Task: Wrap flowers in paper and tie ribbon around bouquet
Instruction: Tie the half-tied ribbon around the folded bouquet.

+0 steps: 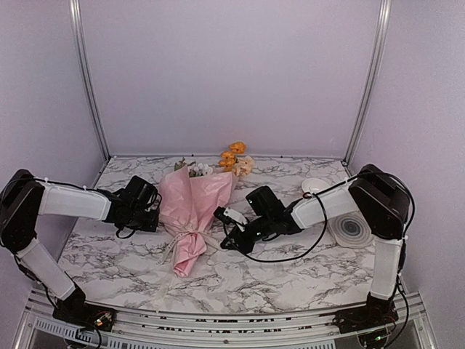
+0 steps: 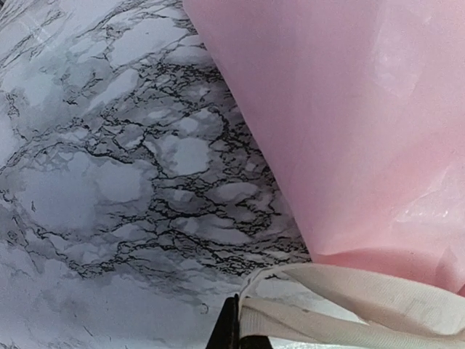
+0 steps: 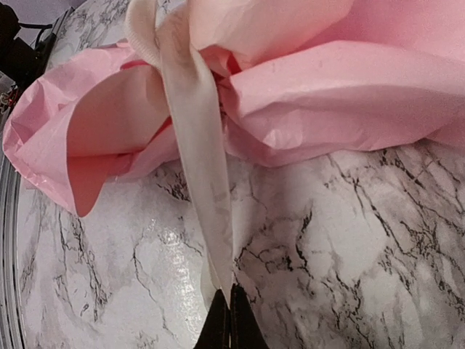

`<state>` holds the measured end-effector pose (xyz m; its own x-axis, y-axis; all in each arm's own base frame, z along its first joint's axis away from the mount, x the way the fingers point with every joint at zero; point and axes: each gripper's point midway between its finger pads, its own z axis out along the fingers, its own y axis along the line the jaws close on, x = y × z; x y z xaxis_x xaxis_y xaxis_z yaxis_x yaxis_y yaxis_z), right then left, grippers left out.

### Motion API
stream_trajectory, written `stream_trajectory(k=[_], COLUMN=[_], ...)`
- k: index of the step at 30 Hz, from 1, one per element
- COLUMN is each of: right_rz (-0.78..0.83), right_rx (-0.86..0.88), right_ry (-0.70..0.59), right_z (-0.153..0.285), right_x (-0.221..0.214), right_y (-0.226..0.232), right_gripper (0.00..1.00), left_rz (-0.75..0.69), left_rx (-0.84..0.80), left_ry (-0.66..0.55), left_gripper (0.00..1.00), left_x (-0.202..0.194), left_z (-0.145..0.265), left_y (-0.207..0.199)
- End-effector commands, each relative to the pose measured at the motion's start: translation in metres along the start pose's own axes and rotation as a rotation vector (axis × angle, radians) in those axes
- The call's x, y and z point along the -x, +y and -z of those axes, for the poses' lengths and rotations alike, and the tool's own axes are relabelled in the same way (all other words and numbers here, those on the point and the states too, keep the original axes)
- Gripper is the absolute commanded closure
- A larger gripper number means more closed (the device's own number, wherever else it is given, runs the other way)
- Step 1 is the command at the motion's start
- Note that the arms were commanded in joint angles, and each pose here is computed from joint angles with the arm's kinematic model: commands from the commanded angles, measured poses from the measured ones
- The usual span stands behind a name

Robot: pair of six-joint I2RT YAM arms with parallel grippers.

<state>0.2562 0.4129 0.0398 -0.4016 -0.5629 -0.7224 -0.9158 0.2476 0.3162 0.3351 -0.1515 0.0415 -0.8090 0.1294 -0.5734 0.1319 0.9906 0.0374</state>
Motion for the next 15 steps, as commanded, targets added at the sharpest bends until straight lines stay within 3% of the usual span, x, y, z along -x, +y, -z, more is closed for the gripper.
stream_trajectory(k=[1, 15], right_rz=[-0.01, -0.062], right_rx=[-0.022, 0.002], right_ry=[0.041, 0.067], right_z=[0.0, 0.002], right_x=[-0.011, -0.033], right_y=[-0.001, 0.006], right_gripper=[1.0, 1.0], left_rz=[0.003, 0.043], left_rx=[0.019, -0.027], left_ry=[0.041, 0.071], left_gripper=[1.0, 1.0], left_x=[-0.008, -0.02], left_z=[-0.01, -0.017], left_y=[0.007, 0.008])
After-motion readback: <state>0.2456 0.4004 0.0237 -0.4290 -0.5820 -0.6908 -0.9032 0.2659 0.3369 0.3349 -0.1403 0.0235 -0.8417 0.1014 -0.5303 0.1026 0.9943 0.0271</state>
